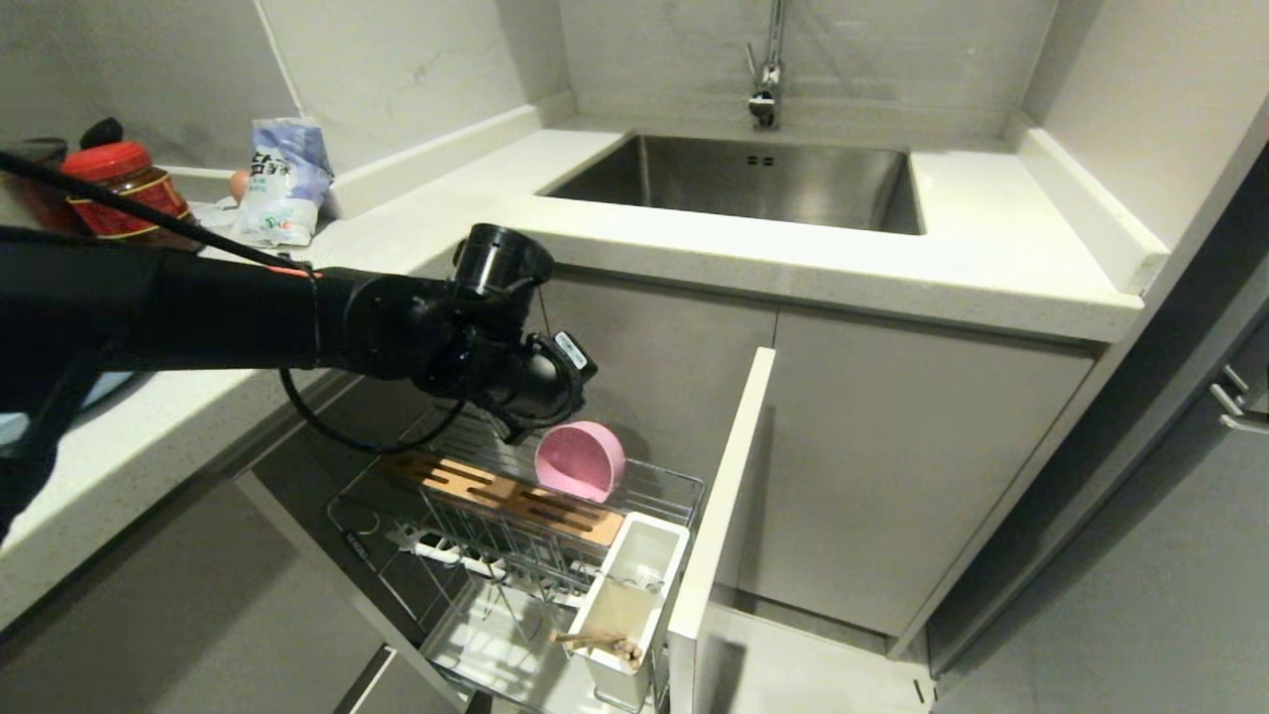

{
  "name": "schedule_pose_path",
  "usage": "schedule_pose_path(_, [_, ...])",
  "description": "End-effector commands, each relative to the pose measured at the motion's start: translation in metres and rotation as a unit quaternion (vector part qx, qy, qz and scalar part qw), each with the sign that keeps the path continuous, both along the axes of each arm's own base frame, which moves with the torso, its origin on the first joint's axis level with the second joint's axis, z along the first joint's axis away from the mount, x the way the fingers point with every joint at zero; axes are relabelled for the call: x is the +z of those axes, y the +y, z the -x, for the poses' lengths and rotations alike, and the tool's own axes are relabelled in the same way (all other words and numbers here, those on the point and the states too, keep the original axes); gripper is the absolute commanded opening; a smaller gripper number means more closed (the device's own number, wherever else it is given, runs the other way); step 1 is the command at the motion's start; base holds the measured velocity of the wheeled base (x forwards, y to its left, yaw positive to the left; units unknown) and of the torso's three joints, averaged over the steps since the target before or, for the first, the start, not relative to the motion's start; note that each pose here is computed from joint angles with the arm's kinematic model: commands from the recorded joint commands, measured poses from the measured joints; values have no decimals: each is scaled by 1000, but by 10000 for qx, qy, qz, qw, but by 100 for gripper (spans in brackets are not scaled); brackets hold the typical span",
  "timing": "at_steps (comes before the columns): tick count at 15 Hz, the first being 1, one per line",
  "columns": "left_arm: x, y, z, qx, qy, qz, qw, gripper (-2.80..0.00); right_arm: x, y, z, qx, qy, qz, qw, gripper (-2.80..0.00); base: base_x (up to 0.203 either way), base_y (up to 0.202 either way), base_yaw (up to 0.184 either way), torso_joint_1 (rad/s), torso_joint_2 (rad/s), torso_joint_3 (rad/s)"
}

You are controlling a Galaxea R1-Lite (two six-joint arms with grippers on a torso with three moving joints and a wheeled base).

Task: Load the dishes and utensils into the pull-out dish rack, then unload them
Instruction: Take the bowl out of the cupboard

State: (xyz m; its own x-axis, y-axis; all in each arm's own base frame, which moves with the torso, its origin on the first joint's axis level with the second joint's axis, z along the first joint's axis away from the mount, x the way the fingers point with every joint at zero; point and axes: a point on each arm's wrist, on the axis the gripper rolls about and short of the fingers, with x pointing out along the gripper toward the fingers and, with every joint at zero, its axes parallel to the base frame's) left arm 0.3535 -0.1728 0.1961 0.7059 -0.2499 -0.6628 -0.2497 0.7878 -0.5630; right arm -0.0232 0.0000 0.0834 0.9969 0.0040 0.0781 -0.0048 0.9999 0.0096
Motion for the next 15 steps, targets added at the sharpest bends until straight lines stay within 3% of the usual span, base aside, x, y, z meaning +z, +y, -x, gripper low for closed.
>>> schedule_pose_path(1, [-31,-7,-13,10,334,-157,9993,-280,-7,0,-2,3,122,-5,9999,-280,0,0,0,0,0,0])
schedule_pose_path(2, [-38,-9,-16,-3,380,-192,9991,0,-7,0,-2,3,122,3,9999,-280,0,0,0,0,0,0])
schedule_pose_path(12, [-74,-13,-42,-43,229,-274,9994,0,-7,0,-2,3,122,3,9999,-280,0,0,0,0,0,0])
schedule_pose_path(15, [-78,-16,-50,-149,-47,-282,9995,0,-7,0,-2,3,122,2,9999,-280,0,0,0,0,0,0])
